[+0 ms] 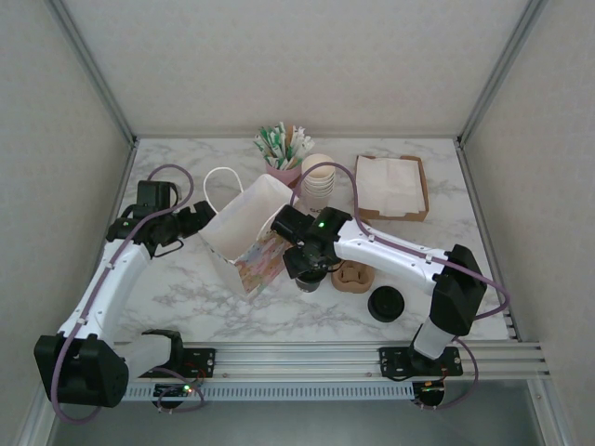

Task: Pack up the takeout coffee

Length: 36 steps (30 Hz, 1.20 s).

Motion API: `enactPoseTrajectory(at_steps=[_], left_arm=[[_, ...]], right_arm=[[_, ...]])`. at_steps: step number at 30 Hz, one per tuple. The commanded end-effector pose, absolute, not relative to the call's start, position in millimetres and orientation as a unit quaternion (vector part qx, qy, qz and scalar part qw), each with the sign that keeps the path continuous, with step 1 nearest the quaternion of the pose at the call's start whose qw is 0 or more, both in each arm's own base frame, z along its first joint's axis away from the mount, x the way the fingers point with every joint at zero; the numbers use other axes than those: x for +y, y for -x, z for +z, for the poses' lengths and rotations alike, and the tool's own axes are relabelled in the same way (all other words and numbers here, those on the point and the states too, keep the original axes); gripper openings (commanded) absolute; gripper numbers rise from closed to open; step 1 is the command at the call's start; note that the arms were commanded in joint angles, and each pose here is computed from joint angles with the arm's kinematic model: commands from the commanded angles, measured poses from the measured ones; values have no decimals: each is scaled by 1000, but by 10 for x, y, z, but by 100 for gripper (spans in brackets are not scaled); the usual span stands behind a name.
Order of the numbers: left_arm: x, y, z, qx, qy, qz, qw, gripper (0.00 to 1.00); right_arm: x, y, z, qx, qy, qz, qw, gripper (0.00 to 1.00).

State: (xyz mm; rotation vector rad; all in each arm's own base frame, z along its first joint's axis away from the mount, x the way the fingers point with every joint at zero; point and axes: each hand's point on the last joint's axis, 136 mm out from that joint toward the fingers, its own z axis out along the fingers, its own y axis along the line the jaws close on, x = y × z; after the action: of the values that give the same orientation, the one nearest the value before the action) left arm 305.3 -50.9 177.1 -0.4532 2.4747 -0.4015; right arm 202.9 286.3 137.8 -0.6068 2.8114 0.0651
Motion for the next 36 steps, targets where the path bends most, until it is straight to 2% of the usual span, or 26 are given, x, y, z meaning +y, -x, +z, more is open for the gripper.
enactPoseTrajectory(at_steps=[1, 9, 21, 36], left_arm=[[-545, -3064, 1818, 930, 162, -152, 292, 96], [-549, -3063, 1813, 931, 162, -153, 290, 96], [-546, -3064, 1811, 931, 162, -153, 290, 96], [-552, -3064, 1800, 931, 162, -153, 289, 96]], right_arm=[[2833, -1984, 1239, 971, 205, 7, 121, 76], [2830, -1937, 1128, 976, 186, 17, 112, 76], [2817, -1965, 1372, 975, 168, 39, 140, 75], [2892, -1957, 1433, 973, 161, 73, 152, 75]])
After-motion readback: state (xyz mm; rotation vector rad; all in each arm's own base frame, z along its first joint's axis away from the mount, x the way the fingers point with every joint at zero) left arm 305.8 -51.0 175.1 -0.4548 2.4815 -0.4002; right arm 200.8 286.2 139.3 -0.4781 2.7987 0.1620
